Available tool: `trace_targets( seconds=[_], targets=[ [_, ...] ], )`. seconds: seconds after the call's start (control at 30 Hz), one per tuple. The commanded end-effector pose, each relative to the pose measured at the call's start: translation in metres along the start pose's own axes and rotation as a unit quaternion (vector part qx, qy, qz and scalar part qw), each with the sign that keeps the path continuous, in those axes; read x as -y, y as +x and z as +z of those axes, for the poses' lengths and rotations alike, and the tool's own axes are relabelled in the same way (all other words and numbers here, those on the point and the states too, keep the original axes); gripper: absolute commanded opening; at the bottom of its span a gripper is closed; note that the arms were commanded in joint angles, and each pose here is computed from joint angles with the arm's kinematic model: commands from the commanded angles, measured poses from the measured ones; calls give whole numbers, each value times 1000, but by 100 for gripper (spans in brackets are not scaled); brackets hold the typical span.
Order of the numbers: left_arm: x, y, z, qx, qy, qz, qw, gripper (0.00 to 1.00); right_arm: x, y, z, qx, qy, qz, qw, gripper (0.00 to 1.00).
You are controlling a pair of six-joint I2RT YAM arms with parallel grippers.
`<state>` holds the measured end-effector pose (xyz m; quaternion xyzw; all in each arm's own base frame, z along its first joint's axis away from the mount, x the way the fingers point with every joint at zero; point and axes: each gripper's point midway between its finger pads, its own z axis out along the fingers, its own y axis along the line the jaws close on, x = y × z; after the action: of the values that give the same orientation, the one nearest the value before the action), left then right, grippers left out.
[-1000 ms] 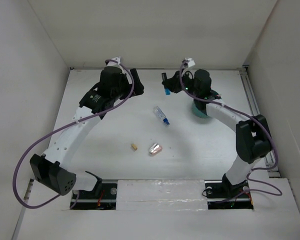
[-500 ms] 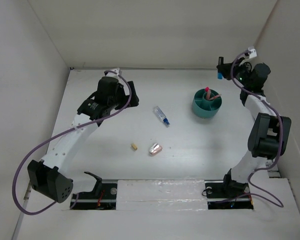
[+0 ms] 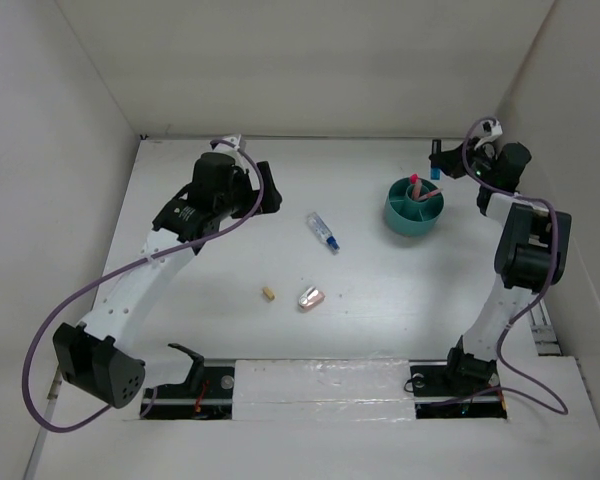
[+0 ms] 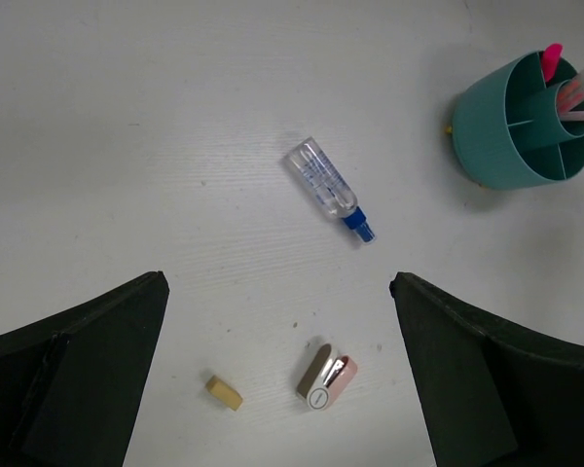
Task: Sort the stationery into containers
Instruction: Place the pen in the storage box.
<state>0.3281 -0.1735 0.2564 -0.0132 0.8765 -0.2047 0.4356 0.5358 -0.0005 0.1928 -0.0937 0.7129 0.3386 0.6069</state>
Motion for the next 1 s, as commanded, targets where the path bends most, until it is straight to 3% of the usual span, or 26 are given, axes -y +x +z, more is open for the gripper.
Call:
trace_targets(
  seconds=[0.0, 0.53, 0.97],
  targets=[
    [9, -10, -9, 24, 26, 8, 999, 100, -9, -24, -2, 36, -37, -39, 998, 0],
    [13, -10, -12, 24, 36, 9, 999, 100, -11, 18, -11, -1, -57, 3, 998, 0],
    [12, -13, -15, 30, 34, 13, 999, 100, -18, 18, -18, -12, -48, 15, 999, 0]
  ],
)
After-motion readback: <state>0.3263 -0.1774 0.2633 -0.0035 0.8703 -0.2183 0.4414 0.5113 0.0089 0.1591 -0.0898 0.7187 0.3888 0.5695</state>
